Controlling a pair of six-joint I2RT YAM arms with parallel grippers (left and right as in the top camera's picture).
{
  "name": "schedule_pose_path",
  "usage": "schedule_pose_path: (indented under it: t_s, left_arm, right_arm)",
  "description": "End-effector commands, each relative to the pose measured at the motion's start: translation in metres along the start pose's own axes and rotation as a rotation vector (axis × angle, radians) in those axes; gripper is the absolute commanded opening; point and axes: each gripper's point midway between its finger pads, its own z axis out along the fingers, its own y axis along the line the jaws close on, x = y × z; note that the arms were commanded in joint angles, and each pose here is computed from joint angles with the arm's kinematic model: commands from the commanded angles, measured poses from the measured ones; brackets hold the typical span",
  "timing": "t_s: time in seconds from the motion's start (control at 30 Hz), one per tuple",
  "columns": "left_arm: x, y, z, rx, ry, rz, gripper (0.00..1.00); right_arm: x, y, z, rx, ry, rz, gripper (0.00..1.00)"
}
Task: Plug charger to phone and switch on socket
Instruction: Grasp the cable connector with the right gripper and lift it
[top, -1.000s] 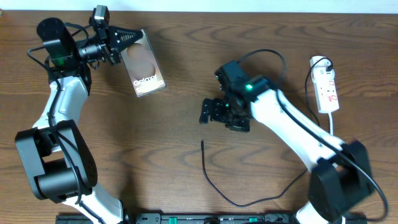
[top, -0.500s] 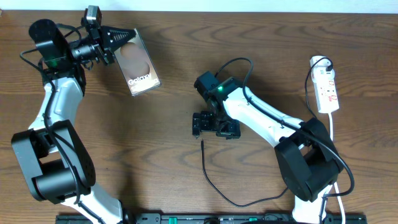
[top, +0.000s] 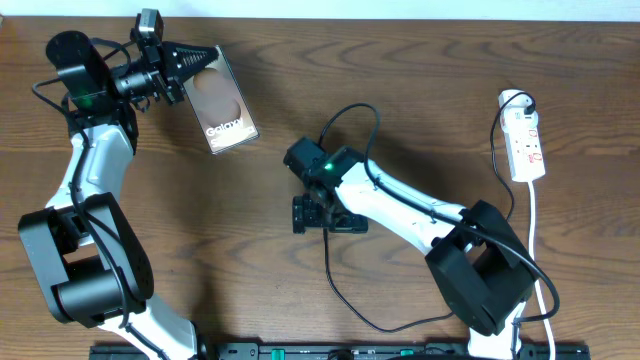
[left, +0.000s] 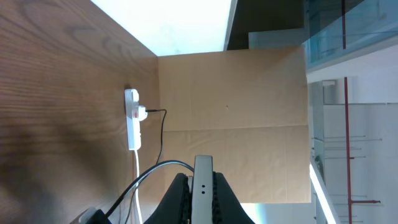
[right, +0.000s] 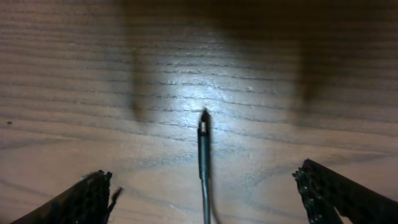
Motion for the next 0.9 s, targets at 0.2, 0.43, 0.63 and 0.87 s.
schedule_pose_path:
  t_s: [0.2, 0.43, 0.63, 0.87]
  left_arm:
    - [0.003, -0.020, -0.001, 0.007, 0.011, 0.072, 0.08]
    - [0.003, -0.020, -0.001, 0.007, 0.011, 0.081, 0.07]
    - [0.003, -0.020, -0.001, 0.007, 0.011, 0.081, 0.08]
    - [0.003, -0.020, -0.001, 0.007, 0.011, 0.081, 0.07]
  right_arm:
    - [0.000, -0.015, 0.035, 0.126, -0.012, 0.046, 0.60]
    - [0.006, -0.017, 0.049, 0.133, 0.037, 0.050, 0.56]
    - [0.014, -0.012, 0.049, 0.108, 0.074, 0.051, 0.51]
    - [0.019, -0.008, 0.050, 0.112, 0.075, 0.033, 0.32]
